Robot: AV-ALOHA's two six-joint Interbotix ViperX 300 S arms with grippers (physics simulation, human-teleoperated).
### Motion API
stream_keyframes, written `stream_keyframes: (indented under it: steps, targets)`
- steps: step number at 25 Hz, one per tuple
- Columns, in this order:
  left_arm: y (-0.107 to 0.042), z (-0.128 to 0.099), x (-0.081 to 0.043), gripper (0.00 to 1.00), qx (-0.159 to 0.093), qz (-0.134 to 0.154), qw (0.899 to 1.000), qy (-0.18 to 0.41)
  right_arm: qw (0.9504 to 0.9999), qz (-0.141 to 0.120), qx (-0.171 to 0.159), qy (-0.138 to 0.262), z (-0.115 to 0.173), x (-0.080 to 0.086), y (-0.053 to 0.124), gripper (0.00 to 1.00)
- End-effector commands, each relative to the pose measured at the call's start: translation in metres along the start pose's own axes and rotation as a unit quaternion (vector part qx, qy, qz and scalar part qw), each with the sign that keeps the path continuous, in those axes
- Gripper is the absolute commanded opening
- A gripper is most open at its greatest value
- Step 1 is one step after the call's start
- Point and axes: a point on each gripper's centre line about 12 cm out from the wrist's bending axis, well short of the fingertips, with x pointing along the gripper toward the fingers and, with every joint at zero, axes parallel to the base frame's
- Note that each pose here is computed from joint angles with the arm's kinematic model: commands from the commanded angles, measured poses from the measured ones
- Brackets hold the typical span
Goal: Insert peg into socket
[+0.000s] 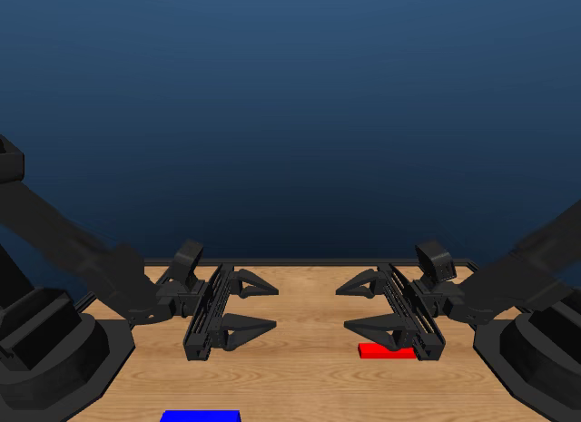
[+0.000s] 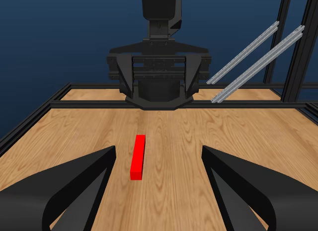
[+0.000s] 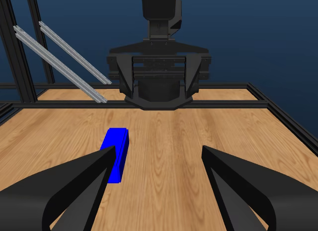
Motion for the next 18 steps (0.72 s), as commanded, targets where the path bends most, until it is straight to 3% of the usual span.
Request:
stream_keyframes:
  steps: [1, 3, 6, 12, 18]
  targets:
    - [-0.026, 0.022, -0.009, 1.00, -0.007, -0.048, 0.997, -0.066, 0.9990, -0.016, 0.018, 0.037, -0.007, 0.006, 0.004, 1.00]
    - [-0.015, 0.018, -0.011, 1.00, -0.012, -0.036, 0.997, -0.071, 0.9985, -0.029, 0.025, 0.040, -0.012, -0.001, -0.004, 1.00]
    - [-0.012, 0.015, -0.010, 1.00, -0.018, -0.040, 0.996, -0.081, 0.9973, -0.042, 0.035, 0.048, -0.017, -0.003, -0.011, 1.00]
    - [-0.010, 0.005, -0.012, 1.00, -0.032, -0.033, 0.997, -0.066, 0.9972, -0.029, 0.038, 0.058, -0.018, 0.007, -0.003, 1.00]
    - [-0.004, -0.022, -0.036, 1.00, -0.070, 0.020, 0.996, 0.052, 0.9957, -0.010, 0.039, 0.083, -0.022, 0.026, 0.011, 1.00]
